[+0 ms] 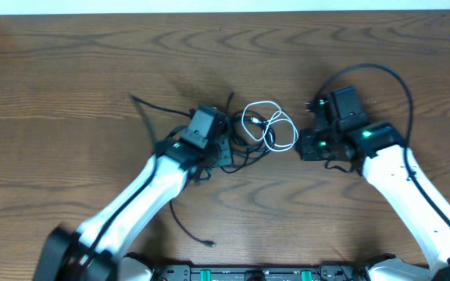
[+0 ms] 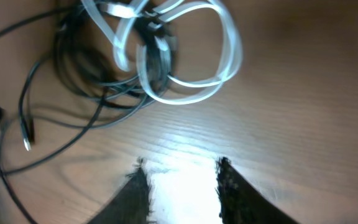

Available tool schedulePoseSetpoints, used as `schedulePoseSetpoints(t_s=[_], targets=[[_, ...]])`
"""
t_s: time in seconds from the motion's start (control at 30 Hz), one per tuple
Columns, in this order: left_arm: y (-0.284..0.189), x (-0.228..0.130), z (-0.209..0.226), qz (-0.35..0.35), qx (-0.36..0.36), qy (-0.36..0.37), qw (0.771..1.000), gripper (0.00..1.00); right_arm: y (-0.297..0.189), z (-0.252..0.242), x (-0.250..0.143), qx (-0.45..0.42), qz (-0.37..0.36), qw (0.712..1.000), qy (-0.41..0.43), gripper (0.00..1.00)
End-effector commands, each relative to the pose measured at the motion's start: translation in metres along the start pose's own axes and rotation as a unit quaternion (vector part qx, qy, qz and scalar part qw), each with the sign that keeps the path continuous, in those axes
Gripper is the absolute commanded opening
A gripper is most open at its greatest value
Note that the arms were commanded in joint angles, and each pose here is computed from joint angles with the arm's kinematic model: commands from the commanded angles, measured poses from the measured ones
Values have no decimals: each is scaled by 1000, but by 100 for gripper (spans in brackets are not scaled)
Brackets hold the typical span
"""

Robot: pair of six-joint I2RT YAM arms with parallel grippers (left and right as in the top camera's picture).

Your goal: Untangle cables

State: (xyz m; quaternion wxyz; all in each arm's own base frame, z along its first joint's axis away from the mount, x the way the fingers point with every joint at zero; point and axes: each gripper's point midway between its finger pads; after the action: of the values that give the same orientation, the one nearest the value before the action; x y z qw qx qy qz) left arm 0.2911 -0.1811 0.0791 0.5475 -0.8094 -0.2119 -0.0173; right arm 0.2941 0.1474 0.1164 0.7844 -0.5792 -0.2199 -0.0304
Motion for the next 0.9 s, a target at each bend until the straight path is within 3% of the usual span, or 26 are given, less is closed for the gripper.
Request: schedulePoseSetpoints(t_s=[0.0,0.27,0.37,0.53,0.73,0.87], targets=[[-33,3,-2,-28,-10,6,1000,8,10,31,-1,50,3,992,-112,40],[-81,-6,0,-46,-35,1,998,8,62,51,-13,56,45,982,-173,39],[-95,-10,2,-52,-42,2,998,8,84,46,-24,50,78,981,-170,34],[-100,-14,5,-50,-41,-10,998,8,87,50,-27,63,83,980,-168,37],[-98,-15,6,-46,-37,-14,998,7,80,87,-31,166,75,962,-205,47],[-96,-15,7,-45,-35,-14,998,8,84,95,-40,168,87,958,-217,41]])
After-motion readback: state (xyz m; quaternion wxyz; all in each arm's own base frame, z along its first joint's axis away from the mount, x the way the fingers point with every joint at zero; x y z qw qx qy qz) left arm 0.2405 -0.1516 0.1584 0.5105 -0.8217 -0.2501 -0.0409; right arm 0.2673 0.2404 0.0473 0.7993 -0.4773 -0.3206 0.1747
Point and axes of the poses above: each gripper's point midway between its finger pads, its own y axis out along the fingers, its own z axis along the line the jaws close on, x = y × z, and after that the axes turned 10 degrees about -y, right-handed
